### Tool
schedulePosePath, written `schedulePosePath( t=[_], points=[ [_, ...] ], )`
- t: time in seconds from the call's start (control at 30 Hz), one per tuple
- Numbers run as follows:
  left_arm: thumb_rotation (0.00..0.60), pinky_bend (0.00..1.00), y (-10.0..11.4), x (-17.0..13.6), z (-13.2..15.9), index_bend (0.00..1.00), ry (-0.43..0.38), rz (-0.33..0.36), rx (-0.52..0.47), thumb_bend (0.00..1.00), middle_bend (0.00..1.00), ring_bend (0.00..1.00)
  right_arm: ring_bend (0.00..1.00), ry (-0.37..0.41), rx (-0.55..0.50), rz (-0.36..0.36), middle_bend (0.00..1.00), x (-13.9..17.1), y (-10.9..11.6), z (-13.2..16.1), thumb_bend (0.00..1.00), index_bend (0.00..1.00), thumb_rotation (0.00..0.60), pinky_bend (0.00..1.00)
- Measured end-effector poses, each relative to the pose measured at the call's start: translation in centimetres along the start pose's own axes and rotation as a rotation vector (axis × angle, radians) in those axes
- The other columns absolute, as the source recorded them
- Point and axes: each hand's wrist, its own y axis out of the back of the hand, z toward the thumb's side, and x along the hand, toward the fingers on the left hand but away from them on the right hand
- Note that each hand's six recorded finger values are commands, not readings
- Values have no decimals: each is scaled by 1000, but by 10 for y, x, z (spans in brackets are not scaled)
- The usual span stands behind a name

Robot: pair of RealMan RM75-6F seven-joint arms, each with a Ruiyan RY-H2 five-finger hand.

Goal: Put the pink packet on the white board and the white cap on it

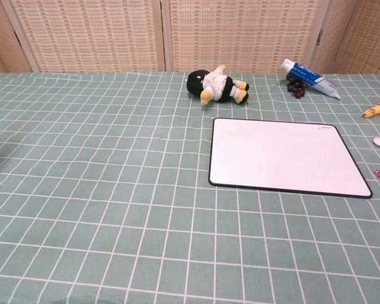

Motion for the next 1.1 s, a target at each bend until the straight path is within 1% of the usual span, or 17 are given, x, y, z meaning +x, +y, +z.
schedulePosePath(
  t=[0.27, 0.57, 0.77, 0.97, 1.1],
  points=[
    [600, 0, 0, 1, -1, 0, 3, -6, -9, 246, 0, 0, 0, -2, 10, 15, 0, -4, -3, 3, 233, 336, 600, 0],
    [600, 0, -1, 1, -1, 0, 4, -10, -19, 246, 0, 0, 0, -4, 9, 9, 0, -5, -2, 4, 242, 442, 600, 0],
    [600, 0, -1, 1, -1, 0, 4, -13, -23, 245, 0, 0, 0, -3, 3, 4, 0, -5, 0, 4, 243, 455, 600, 0],
    [600, 0, -1, 1, -2, 0, 7, -15, -28, 245, 0, 0, 0, 24, -14, -31, 0, -4, 15, 13, 243, 455, 600, 0],
    [600, 0, -1, 2, -2, 0, 10, -14, -31, 246, 0, 0, 0, 67, -27, -64, 0, -2, 35, 31, 243, 454, 600, 0]
  ],
)
